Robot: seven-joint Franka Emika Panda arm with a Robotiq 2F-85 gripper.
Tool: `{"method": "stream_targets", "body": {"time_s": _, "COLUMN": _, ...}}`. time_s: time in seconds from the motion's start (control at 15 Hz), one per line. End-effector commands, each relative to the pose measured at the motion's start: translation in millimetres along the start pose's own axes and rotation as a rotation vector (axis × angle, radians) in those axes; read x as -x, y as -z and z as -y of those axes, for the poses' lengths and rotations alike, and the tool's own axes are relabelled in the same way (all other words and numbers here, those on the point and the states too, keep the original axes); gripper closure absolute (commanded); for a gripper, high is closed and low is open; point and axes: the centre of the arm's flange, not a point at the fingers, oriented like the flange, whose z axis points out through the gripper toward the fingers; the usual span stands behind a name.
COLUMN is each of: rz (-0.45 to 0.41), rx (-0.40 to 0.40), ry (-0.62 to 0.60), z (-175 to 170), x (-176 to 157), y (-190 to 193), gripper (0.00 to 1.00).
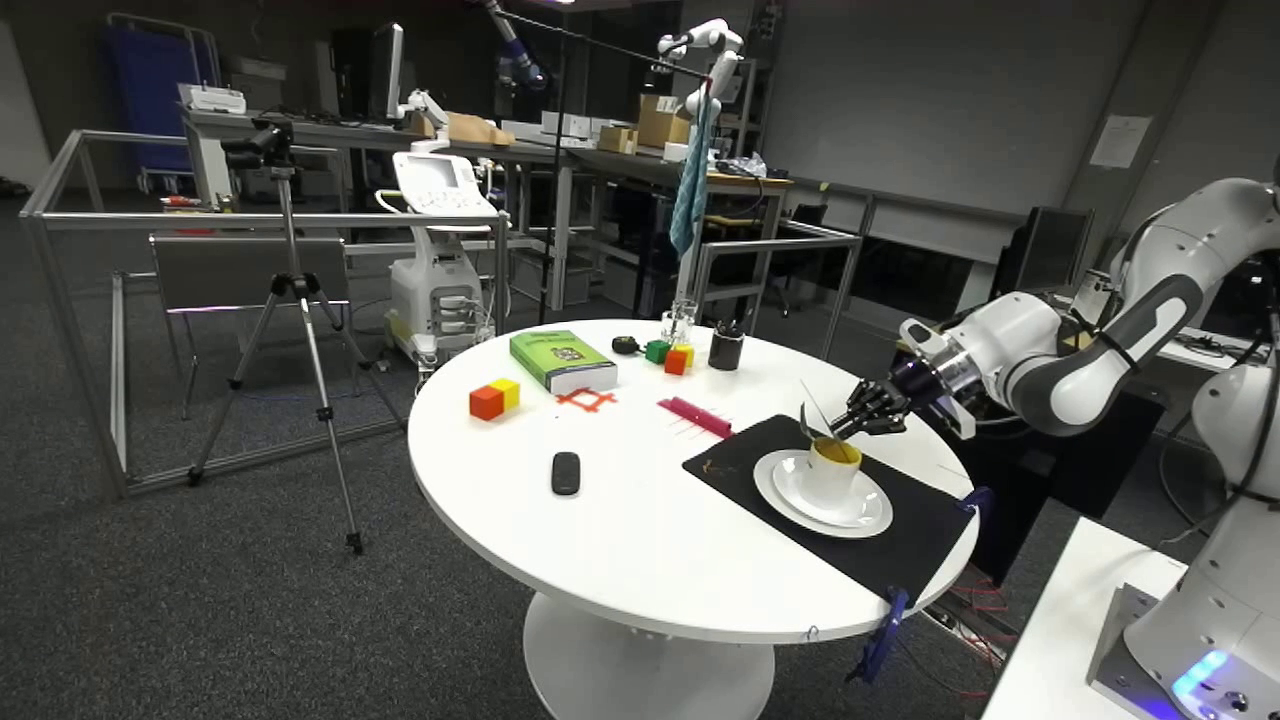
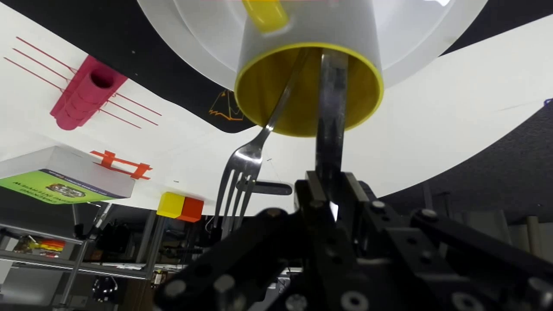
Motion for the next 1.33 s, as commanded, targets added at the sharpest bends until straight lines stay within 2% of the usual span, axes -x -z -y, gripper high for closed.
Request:
{"method": "stream_targets", "body": {"time_s": 0.0, "rz": -0.029, "rx": -0.009, "ry": 0.021, "z": -6.7, "x": 13.0, "y": 10.8, "gripper": 0.96}}
{"method": "stream_targets", "body": {"time_s": 0.73, "rz": 0.003, "rx": -0.080, "ry": -0.021, "z": -16.6, "x": 35.8, "y": -7.4, "gripper": 0.96}}
{"method": "stream_targets", "body": {"time_s": 0.8, "rz": 0.003, "rx": -0.084, "ry": -0.022, "z": -17.2, "x": 36.4, "y": -8.6, "gripper": 0.60}}
{"method": "stream_targets", "body": {"time_s": 0.87, "rz": 0.004, "rx": -0.088, "ry": -0.026, "z": -17.9, "x": 36.6, "y": -8.8, "gripper": 0.59}}
{"method": "stream_targets", "body": {"time_s": 0.93, "rz": 0.002, "rx": -0.089, "ry": -0.029, "z": -18.4, "x": 36.8, "y": -9.2, "gripper": 0.53}}
{"method": "stream_targets", "body": {"time_s": 1.27, "rz": -0.016, "rx": -0.072, "ry": -0.040, "z": -20.6, "x": 34.9, "y": -1.3, "gripper": 0.16}}
